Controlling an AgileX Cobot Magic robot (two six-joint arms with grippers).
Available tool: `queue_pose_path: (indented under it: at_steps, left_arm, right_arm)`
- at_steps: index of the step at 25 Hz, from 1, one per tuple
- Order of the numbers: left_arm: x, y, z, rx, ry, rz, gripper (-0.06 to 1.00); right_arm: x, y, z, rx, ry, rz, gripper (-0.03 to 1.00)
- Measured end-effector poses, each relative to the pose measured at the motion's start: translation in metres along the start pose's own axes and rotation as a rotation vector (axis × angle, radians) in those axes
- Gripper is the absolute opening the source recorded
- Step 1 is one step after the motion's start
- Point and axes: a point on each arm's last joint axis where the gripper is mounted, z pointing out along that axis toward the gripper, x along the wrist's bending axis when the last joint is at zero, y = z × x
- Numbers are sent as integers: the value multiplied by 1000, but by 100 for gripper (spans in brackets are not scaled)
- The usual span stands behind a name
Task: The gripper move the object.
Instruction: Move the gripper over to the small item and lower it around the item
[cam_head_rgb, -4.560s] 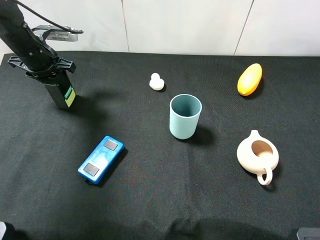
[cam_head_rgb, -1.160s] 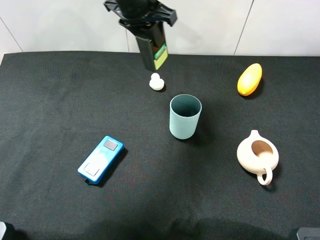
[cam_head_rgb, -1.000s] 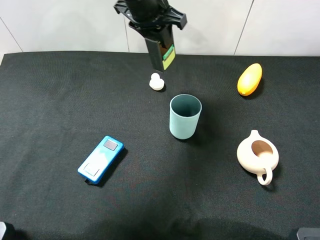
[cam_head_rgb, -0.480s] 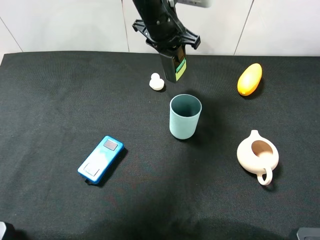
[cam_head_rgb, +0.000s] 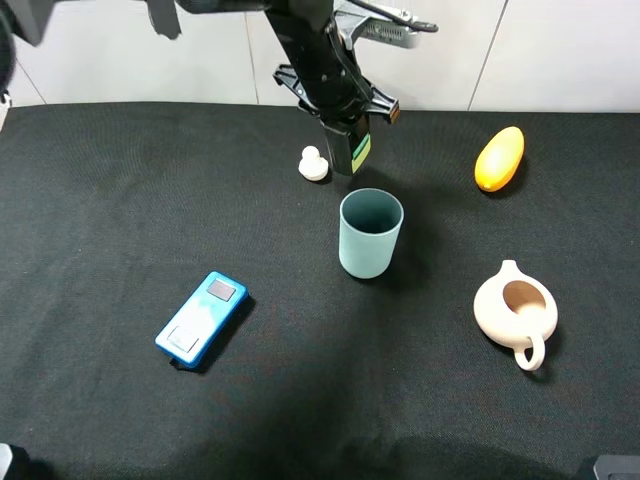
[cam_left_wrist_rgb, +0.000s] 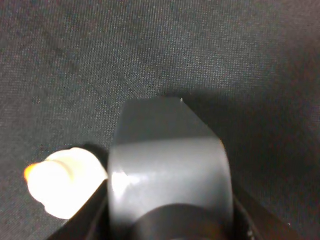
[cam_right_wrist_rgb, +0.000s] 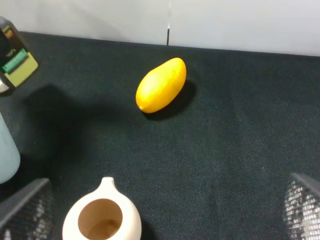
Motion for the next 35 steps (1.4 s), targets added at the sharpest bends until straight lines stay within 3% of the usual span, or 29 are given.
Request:
queue_pose_path:
  at_steps: [9,14,35]
  left_arm:
    - [2,-4,20,-2,2,-4,48]
    - [2,0,20,-39,-1,-9,48]
    - [2,0,20,-39,-2,-57,50]
  right_arm:
    - [0,0,0,0,2,2,69]
    - [0,0,0,0,2,2,69]
    - [0,0,0,0,2,2,69]
